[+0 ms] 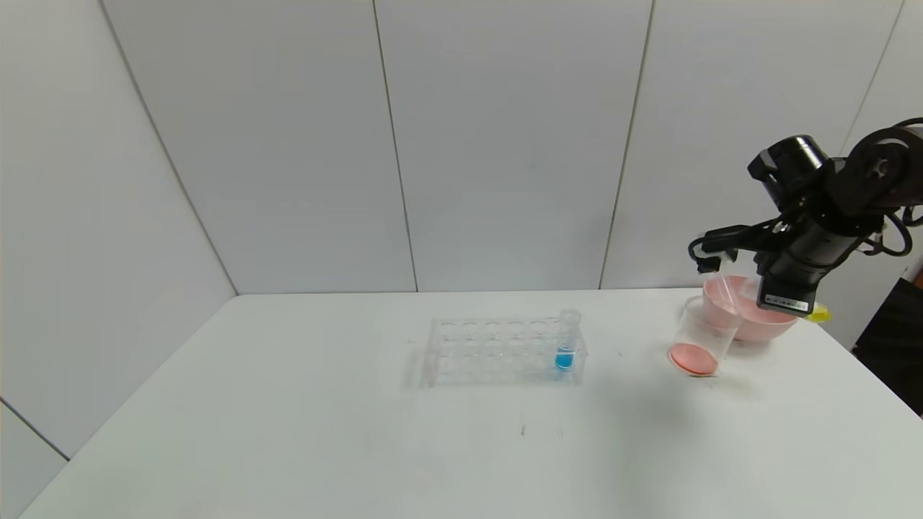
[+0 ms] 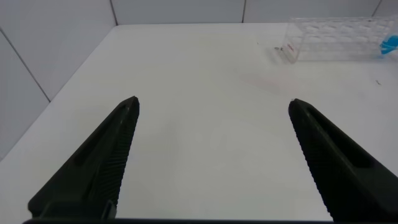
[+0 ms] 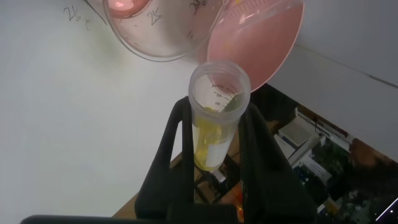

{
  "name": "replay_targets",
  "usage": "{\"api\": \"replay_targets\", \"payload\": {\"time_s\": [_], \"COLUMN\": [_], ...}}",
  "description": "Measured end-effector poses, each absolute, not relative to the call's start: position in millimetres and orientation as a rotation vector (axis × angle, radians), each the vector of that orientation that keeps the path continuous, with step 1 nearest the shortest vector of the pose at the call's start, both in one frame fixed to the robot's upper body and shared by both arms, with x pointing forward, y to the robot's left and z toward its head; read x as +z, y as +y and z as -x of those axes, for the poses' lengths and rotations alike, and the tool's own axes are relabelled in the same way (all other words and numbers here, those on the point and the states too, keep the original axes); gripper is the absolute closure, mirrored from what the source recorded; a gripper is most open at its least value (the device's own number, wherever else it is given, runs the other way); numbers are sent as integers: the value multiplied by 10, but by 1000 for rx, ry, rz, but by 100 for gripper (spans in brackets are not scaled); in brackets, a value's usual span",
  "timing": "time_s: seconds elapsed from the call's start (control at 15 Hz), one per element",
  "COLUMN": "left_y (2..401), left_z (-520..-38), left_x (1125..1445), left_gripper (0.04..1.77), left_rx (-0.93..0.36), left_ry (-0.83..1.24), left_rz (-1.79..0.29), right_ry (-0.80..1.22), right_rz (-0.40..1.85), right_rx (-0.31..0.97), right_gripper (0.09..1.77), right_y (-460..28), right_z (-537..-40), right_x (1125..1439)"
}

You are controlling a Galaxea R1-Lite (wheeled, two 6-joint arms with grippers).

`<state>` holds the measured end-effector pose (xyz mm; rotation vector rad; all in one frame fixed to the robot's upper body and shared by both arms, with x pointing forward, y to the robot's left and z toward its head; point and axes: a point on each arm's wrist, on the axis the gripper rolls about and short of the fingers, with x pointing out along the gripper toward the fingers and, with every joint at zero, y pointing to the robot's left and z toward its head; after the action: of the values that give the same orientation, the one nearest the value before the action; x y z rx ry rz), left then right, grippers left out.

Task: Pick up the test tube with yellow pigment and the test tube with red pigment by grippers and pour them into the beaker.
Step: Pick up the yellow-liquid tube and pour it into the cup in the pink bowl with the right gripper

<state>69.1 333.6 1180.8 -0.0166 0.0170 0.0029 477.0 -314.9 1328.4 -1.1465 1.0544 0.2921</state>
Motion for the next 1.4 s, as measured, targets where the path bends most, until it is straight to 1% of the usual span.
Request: {"api": "replay_targets", "payload": {"time_s": [0.27,0.6,1.4], "left_y": [3336,3336,3336], "left_z": [-691,-691,-691], "left_x": [11808,11808,11808], "left_gripper": [9,9,9], "left_rx": [3,3,3], "left_ry": [17,17,17], "left_rz": [17,17,17], "right_ry": [1063,1095,1102], "right_rz": [1170,1198,1210], "right_rx": [295,265,286], "right_gripper": [138,138,138], "right_y": [-3067,-3054,-2999], "right_z": [-4854,-4918,-4929], "right_x": [13219,13140,13096]}}
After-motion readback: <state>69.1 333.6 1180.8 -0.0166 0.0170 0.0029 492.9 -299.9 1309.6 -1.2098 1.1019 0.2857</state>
